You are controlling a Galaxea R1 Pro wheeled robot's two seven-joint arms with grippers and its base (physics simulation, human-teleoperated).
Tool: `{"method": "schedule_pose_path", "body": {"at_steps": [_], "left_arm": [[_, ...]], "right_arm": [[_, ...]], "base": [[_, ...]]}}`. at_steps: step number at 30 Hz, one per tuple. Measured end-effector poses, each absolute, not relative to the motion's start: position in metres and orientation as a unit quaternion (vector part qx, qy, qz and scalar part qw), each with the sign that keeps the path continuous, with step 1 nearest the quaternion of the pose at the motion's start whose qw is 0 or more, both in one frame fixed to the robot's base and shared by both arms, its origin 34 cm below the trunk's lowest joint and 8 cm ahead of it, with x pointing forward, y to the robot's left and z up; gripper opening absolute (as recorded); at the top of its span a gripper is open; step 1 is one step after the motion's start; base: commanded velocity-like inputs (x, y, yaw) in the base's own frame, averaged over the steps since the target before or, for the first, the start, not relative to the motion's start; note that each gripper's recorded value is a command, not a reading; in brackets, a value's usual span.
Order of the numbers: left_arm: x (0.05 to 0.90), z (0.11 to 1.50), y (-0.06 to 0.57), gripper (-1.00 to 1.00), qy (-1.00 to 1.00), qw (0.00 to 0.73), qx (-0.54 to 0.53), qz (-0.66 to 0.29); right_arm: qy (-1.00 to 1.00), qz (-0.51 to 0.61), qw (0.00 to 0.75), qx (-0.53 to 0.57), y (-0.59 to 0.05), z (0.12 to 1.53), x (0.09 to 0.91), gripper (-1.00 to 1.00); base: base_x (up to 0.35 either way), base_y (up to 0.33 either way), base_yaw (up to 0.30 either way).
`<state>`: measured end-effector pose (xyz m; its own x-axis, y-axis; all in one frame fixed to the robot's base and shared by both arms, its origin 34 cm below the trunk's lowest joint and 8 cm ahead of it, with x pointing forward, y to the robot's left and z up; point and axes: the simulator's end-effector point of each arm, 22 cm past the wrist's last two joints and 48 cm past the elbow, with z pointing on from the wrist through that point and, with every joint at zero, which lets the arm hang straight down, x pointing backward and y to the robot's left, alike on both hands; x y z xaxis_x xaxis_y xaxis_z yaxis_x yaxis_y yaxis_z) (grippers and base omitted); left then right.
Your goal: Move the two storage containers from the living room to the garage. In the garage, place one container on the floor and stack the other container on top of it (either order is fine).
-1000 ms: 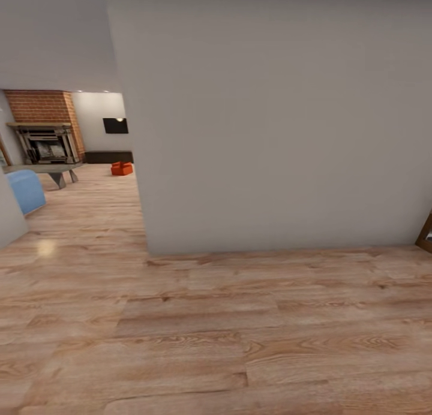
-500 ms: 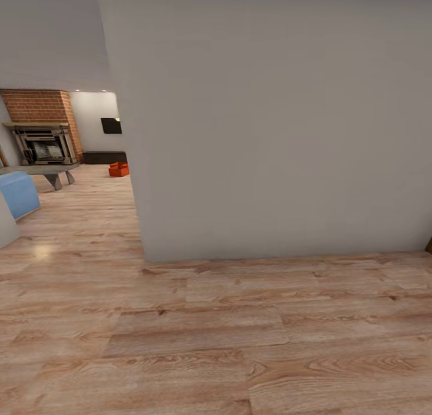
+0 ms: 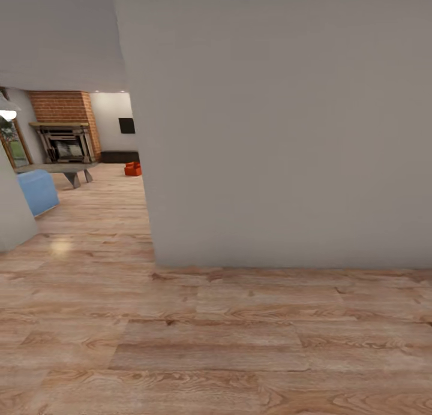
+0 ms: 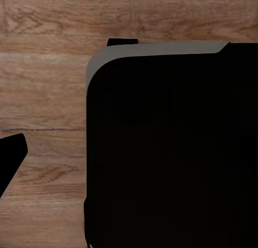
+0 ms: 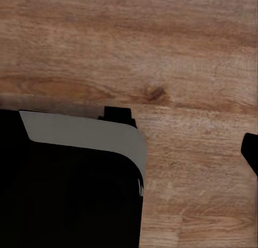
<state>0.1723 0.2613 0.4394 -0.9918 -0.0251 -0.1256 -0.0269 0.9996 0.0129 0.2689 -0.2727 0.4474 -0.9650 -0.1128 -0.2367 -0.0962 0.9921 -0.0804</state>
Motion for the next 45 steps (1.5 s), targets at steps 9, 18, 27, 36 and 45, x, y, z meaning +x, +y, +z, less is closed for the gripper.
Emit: {"method": "schedule_pose_path", "body": {"at_steps": [9,18,27,36,45], "left_arm": [[0.1726,0.4393,0.2614,1.00,0.998,0.063,-0.013,0.007],[0.1728,0.4393,0.2620,1.00,0.998,0.064,-0.013,0.008],[0.1728,0.4393,0.2618,1.00,0.998,0.064,-0.013,0.008],[0.1728,0.4393,0.2619,1.00,0.998,0.064,-0.013,0.008],[0.1728,0.4394,0.2621,1.00,0.998,0.064,-0.013,0.008]], "right_arm": [[0.990,-0.039,0.121,-0.055,-0.2747,0.4475,0.2692,1.00],[0.990,-0.040,0.118,-0.062,-0.2749,0.4471,0.2678,1.00],[0.991,-0.041,0.115,-0.059,-0.2752,0.4469,0.2666,1.00],[0.991,-0.041,0.113,-0.056,-0.2755,0.4467,0.2657,1.00],[0.991,-0.041,0.115,-0.052,-0.2756,0.4469,0.2665,1.00]], "base": [[0.027,0.000,0.276],[0.001,0.000,0.277],[0.000,0.000,0.277],[0.000,0.000,0.276],[0.000,0.000,0.267]]}}
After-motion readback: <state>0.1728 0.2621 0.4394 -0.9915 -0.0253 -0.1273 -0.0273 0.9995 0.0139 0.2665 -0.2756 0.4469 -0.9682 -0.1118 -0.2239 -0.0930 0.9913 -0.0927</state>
